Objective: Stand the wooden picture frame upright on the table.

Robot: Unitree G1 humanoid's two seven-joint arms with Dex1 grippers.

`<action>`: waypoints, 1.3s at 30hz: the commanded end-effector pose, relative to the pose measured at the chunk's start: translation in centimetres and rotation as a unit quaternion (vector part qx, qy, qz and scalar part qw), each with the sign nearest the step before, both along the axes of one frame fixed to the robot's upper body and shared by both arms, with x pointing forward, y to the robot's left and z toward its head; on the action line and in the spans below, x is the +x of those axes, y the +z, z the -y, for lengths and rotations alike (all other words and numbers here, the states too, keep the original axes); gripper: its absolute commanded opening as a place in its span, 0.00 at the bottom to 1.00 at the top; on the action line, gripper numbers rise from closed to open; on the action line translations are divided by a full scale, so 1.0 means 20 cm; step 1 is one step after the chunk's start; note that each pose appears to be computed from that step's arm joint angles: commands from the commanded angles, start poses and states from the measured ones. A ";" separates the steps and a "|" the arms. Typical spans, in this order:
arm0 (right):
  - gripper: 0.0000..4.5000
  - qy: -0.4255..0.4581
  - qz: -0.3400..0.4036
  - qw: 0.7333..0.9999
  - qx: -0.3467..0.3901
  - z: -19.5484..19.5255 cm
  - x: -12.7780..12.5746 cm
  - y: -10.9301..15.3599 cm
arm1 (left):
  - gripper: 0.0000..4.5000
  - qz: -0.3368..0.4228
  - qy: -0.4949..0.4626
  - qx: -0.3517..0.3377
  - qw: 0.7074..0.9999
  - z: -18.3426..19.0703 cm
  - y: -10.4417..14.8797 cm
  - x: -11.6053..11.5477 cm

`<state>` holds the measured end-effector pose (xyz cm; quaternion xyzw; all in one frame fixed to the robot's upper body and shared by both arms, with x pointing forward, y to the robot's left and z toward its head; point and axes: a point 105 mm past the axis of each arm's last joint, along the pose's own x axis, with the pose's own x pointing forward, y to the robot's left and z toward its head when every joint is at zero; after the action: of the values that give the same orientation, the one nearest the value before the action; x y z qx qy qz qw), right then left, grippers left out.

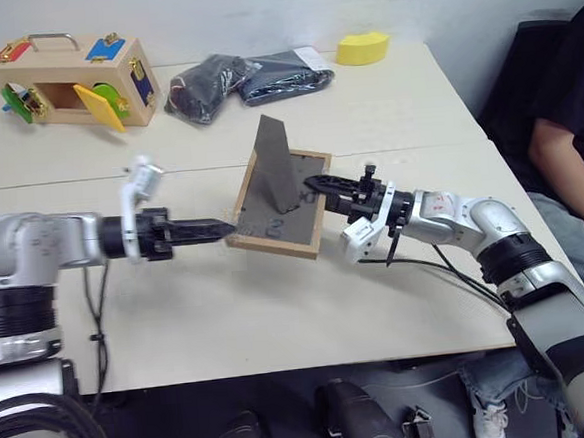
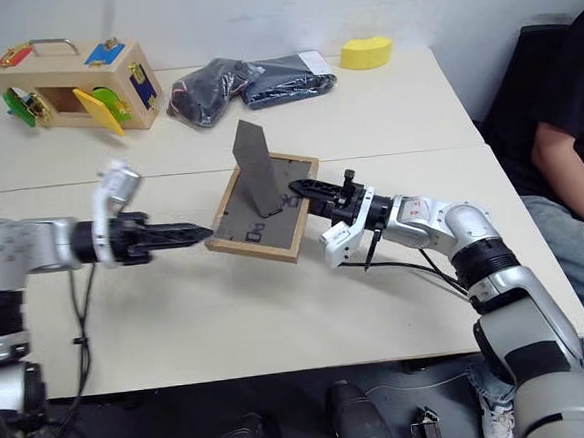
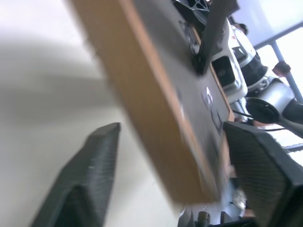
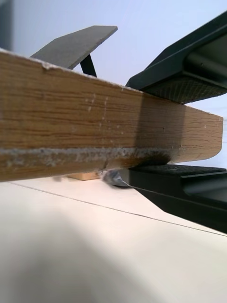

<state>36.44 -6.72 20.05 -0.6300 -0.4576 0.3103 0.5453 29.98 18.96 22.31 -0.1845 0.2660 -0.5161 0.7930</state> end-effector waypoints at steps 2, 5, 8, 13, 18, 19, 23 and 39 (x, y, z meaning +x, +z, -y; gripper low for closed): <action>0.28 0.029 -0.027 0.998 0.058 0.02 -0.04 0.15 | 1.00 0.133 -0.026 -0.001 0.991 -0.09 0.26 -0.19; 0.28 0.051 -0.143 0.981 0.122 0.04 -0.08 0.19 | 1.00 0.201 -0.048 0.044 0.977 -0.07 0.26 -0.30; 0.28 0.068 -0.358 0.913 0.183 0.04 -0.11 0.19 | 1.00 0.224 -0.049 0.052 0.972 -0.03 0.22 -0.33; 0.28 0.115 -0.666 0.697 0.239 0.00 -0.21 0.18 | 1.00 0.263 -0.041 0.082 0.960 0.02 0.15 -0.31; 0.28 0.079 -0.797 0.550 0.235 -0.01 -0.24 0.04 | 1.00 0.275 -0.049 0.076 0.957 0.03 0.14 -0.31; 0.28 0.074 -0.805 0.540 0.232 -0.01 -0.25 0.02 | 1.00 0.277 -0.049 0.076 0.957 0.03 0.14 -0.30; 0.28 0.045 -0.838 0.497 0.221 -0.03 -0.26 -0.15 | 1.00 0.283 -0.047 0.068 0.956 0.04 0.17 -0.28; 1.00 -0.077 -0.760 0.637 0.101 0.32 -0.33 -0.27 | 1.00 0.291 -0.090 0.114 0.946 0.05 0.11 -0.24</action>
<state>30.10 -11.37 12.49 -0.1041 0.1782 0.5893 0.7811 25.20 17.53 24.07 0.0715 0.1017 -0.5871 0.7999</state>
